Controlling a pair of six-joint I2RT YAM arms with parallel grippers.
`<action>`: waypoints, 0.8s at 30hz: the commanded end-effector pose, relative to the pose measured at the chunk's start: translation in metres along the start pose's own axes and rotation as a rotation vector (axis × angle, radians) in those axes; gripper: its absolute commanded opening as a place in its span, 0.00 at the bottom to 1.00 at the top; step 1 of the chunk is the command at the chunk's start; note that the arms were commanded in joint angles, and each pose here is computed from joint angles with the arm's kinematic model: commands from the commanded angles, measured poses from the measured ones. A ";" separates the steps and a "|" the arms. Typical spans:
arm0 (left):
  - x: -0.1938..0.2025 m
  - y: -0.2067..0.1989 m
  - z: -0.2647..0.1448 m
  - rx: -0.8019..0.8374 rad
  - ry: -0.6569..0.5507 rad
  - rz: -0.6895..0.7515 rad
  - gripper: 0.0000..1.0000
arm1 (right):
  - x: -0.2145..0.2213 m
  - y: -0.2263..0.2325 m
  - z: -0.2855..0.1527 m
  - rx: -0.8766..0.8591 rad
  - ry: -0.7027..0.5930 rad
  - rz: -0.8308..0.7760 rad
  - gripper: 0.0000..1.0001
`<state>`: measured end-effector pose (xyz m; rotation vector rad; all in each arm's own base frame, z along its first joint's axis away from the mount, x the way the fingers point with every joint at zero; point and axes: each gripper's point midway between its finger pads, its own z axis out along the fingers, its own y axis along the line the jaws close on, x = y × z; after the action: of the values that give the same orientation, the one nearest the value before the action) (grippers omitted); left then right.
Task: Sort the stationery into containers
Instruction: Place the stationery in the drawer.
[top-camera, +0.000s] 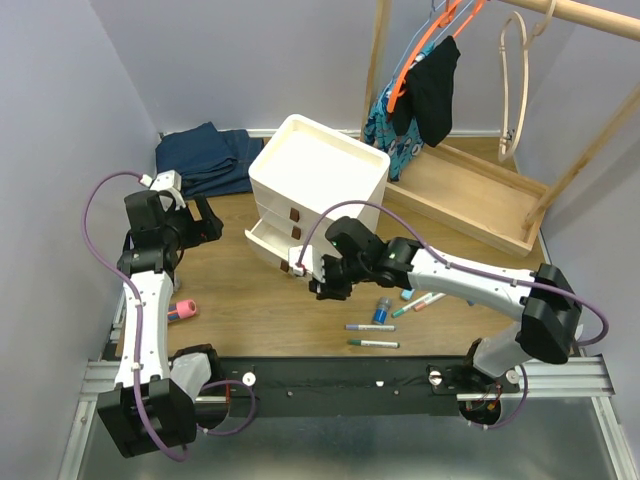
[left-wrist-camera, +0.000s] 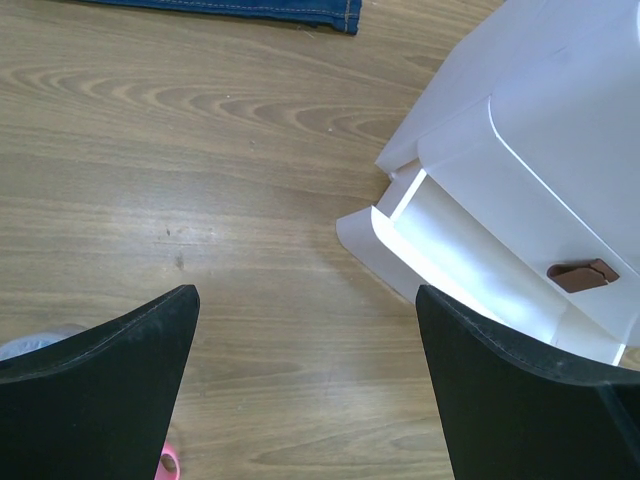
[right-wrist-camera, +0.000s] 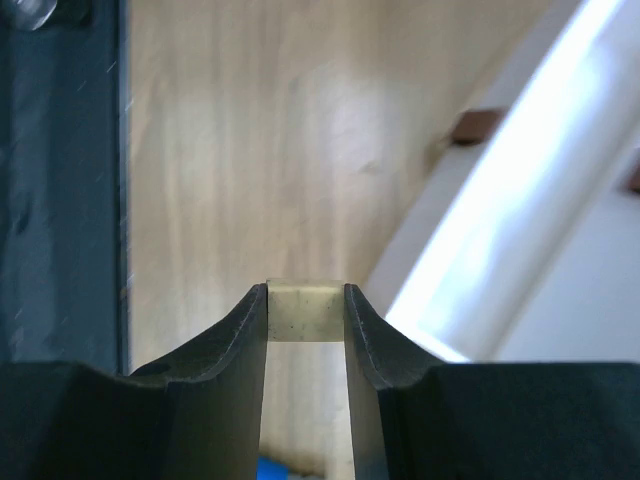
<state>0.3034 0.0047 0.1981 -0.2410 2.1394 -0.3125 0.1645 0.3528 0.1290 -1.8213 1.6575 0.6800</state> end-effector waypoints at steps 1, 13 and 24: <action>-0.003 -0.005 -0.004 0.026 -0.029 -0.016 0.99 | -0.042 -0.049 -0.005 0.199 -0.084 -0.012 0.22; 0.011 -0.027 -0.001 0.171 0.018 0.008 0.99 | -0.043 -0.089 0.005 0.273 0.040 -0.361 0.23; 0.021 -0.025 -0.002 0.157 0.036 -0.014 0.99 | -0.025 -0.101 0.011 0.287 0.204 -0.585 0.24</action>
<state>0.2951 -0.0193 0.1879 -0.1797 2.1511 -0.4643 0.2596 0.3868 0.1545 -1.9424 1.2525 0.1327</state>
